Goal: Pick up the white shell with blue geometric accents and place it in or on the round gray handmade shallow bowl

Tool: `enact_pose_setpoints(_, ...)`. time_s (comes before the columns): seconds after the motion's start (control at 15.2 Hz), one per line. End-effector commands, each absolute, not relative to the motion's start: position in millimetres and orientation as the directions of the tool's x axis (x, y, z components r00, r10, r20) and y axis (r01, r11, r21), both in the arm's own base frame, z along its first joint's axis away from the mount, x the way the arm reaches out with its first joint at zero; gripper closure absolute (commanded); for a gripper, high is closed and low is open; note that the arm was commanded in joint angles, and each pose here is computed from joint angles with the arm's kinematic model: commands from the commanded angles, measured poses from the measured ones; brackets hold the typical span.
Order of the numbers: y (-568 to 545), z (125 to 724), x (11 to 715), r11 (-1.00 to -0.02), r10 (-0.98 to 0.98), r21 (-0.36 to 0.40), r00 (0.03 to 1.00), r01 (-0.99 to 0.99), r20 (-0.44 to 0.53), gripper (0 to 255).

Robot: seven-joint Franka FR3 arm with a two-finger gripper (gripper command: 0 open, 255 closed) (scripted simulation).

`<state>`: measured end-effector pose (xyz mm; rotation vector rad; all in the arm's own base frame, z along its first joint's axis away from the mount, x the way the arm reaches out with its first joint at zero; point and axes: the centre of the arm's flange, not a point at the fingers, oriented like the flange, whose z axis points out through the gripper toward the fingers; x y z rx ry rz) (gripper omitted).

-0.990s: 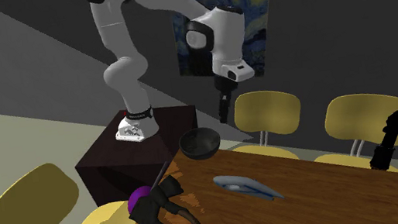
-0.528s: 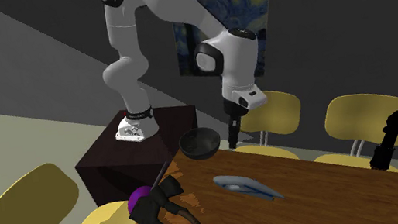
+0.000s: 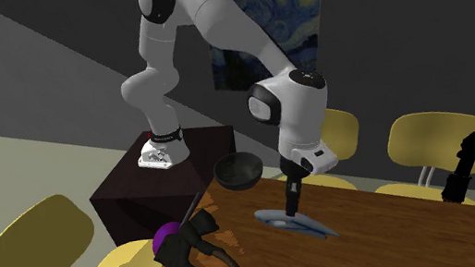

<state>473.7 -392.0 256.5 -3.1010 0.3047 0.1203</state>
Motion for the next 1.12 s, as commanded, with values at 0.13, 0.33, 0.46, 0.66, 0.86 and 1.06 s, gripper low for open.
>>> enact_pose_setpoints(0.13,-411.2,230.4,482.8,-0.980,-0.199,-0.012,0.977,-0.200,-0.077,0)
enact_pose_setpoints(0.33,-410.8,214.6,481.6,-0.980,-0.199,-0.012,0.977,-0.200,-0.077,0)
enact_pose_setpoints(0.46,-410.5,204.1,480.9,-0.980,-0.199,-0.012,0.977,-0.200,-0.077,0)
enact_pose_setpoints(0.66,-410.4,201.0,480.6,-0.980,-0.199,-0.012,0.977,-0.200,-0.077,0)
enact_pose_setpoints(0.86,-410.4,201.0,480.6,-0.980,-0.199,-0.012,0.977,-0.200,-0.077,0)
enact_pose_setpoints(1.06,-410.4,201.1,480.6,-0.980,-0.199,-0.012,0.977,-0.200,-0.078,255)
